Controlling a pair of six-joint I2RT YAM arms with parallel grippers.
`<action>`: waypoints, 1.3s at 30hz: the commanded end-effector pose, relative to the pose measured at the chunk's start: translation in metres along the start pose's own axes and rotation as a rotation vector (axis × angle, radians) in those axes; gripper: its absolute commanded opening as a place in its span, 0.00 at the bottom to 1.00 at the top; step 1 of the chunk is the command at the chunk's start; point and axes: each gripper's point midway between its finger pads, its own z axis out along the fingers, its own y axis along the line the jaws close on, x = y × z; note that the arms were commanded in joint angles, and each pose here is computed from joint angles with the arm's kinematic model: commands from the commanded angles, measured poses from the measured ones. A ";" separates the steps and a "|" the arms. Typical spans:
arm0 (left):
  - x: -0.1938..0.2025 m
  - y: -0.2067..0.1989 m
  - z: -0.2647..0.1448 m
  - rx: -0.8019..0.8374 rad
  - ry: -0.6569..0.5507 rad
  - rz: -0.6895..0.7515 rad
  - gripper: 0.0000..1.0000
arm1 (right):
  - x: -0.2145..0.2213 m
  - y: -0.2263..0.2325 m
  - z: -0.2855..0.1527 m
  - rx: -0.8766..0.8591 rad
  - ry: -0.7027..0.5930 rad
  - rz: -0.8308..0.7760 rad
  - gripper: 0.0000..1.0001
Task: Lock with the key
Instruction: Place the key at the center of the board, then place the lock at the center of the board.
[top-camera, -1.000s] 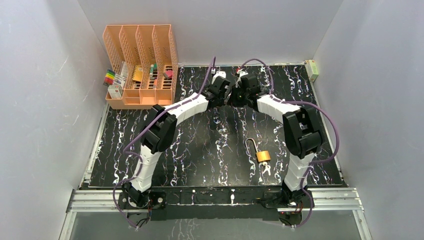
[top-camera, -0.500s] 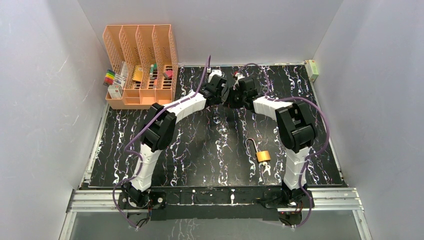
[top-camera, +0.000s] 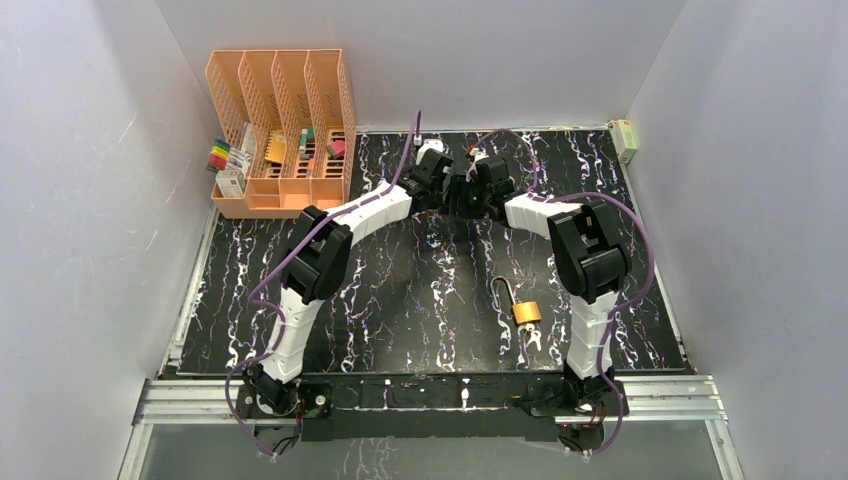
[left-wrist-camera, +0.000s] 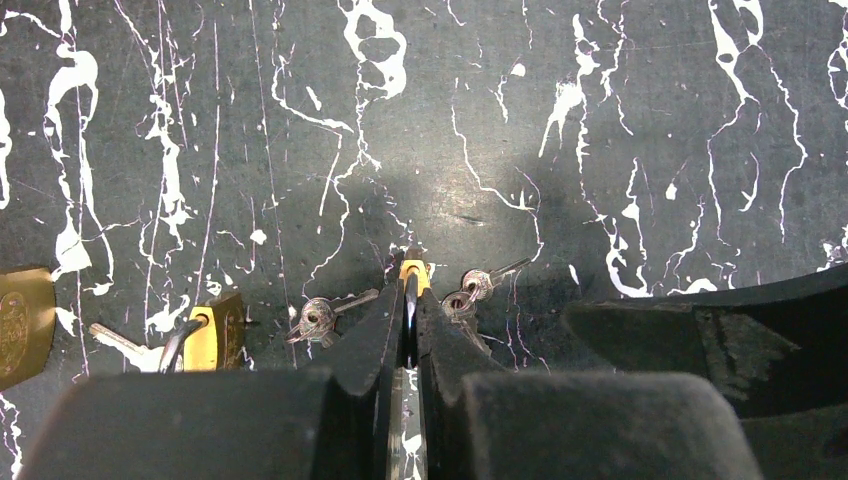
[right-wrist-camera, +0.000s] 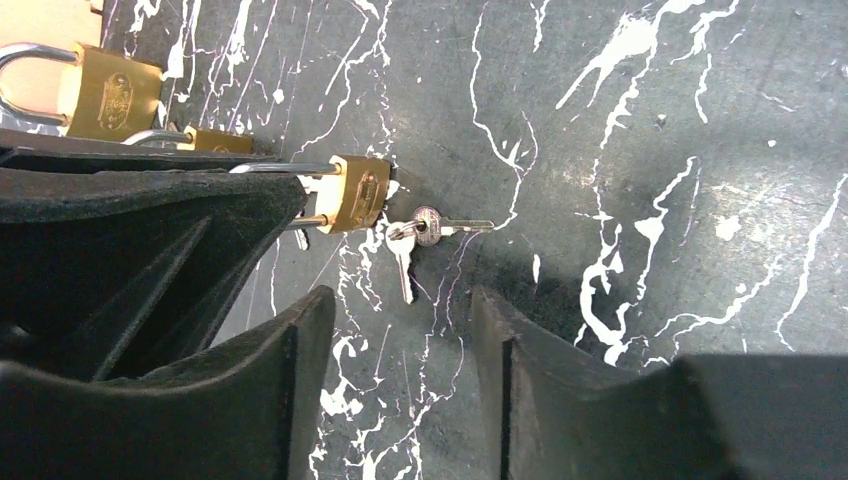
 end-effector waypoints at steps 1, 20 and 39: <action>0.003 0.006 -0.014 0.002 0.059 0.009 0.00 | -0.031 0.002 -0.025 0.033 -0.093 -0.068 0.65; -0.001 0.001 -0.032 0.026 0.123 0.020 0.00 | 0.048 -0.041 -0.177 0.325 -0.041 -0.039 0.99; -0.029 -0.002 -0.062 0.059 0.081 0.001 0.66 | 0.154 -0.068 -0.223 0.503 0.155 0.094 0.99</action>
